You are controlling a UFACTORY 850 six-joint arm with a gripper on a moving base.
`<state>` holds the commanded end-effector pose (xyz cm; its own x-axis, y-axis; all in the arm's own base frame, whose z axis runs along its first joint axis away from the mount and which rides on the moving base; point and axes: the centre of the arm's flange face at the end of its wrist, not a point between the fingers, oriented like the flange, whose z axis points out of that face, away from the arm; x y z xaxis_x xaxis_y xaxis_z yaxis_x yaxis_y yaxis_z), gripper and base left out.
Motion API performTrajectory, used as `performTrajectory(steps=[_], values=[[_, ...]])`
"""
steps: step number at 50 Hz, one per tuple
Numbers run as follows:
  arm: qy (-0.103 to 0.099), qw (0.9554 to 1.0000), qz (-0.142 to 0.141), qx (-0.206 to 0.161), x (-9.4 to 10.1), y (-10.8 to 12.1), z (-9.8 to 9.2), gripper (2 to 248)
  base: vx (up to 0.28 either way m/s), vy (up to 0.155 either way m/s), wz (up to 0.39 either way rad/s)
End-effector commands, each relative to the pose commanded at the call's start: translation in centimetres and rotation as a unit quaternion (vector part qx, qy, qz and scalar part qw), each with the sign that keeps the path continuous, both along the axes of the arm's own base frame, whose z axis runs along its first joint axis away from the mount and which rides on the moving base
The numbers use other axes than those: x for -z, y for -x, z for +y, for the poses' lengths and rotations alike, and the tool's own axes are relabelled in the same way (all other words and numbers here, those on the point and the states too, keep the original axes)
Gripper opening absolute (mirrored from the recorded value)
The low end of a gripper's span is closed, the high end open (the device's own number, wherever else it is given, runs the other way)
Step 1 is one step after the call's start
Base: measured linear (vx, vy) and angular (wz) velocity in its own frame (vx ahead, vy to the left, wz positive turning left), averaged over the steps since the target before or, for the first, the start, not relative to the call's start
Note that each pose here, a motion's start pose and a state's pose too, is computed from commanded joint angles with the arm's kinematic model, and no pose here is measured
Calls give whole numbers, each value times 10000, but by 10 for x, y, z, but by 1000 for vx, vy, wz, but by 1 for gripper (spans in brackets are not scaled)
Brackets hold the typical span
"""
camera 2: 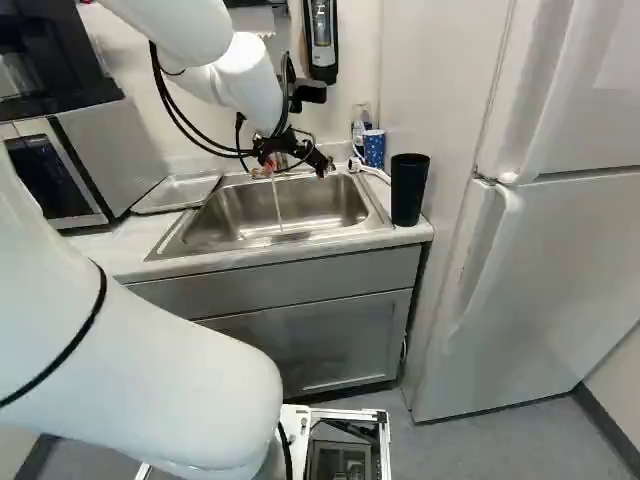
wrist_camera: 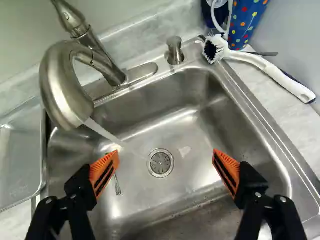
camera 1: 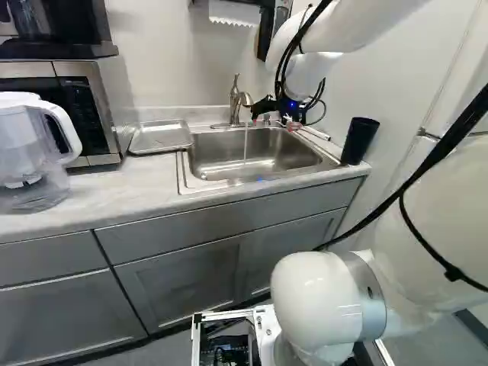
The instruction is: Rinse the cup and place it in the tray
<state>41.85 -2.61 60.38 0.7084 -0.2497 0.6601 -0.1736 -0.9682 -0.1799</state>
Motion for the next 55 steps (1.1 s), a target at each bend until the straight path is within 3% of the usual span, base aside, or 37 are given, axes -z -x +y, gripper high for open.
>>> performTrajectory(steps=[22, 55], values=[[-289, 9992, -164, 242, -2, -2, -3, 247, 0, 0, 0], [159, 9983, -525, -189, -7, -6, -15, 247, 0, 0, 0]])
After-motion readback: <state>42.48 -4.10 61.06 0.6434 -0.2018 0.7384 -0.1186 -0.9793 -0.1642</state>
